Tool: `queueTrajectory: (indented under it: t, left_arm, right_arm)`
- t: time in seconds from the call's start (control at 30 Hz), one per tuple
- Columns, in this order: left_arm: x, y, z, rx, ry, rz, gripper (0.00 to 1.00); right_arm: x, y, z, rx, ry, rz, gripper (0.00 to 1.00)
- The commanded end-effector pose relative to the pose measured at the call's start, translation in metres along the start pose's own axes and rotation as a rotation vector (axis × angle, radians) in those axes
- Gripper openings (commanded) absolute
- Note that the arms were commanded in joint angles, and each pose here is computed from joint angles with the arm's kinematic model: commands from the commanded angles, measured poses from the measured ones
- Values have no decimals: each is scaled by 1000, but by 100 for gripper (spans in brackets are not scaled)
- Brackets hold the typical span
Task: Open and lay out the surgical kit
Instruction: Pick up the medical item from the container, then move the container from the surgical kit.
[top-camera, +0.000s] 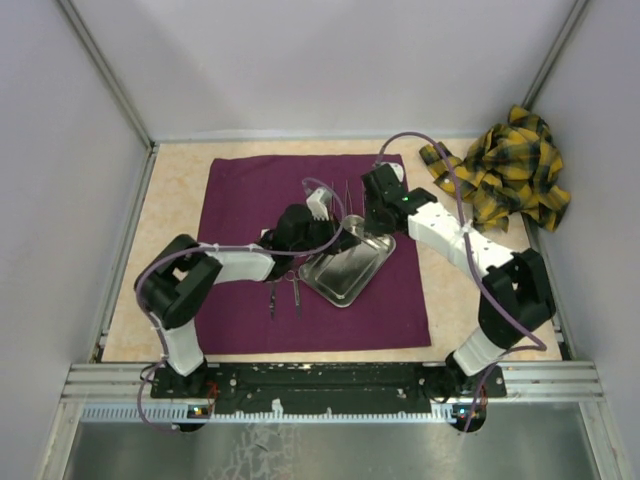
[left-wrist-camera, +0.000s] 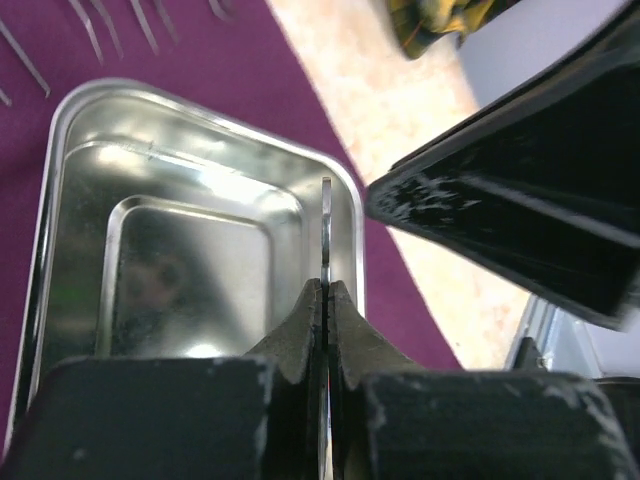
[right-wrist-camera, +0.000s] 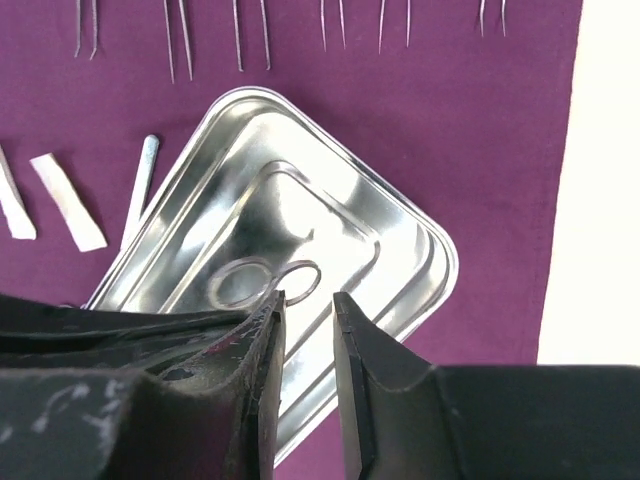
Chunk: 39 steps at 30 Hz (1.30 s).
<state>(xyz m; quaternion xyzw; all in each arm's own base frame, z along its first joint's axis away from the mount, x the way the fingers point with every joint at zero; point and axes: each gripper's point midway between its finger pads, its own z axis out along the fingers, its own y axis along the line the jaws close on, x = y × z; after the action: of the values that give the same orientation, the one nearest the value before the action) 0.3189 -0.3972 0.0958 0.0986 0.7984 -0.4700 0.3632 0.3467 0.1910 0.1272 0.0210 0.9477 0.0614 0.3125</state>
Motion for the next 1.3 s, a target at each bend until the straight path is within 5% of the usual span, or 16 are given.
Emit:
queueTrajectory:
  t: [0.0, 0.37, 0.67, 1.27]
  left_arm:
    - [-37, -29, -29, 25, -79, 50, 0]
    - [-76, -46, -131, -99, -134, 78, 0]
    - [-72, -19, -192, -241, -173, 32, 0]
    - [-48, 14, -225, -357, -131, -53, 0]
  right_arm:
    - [-3, -6, -26, -35, -30, 14, 28]
    - [39, 35, -28, -173, 61, -62, 33]
    - [89, 73, -8, -220, 187, -145, 32]
    - [168, 37, -13, -114, 355, -203, 29]
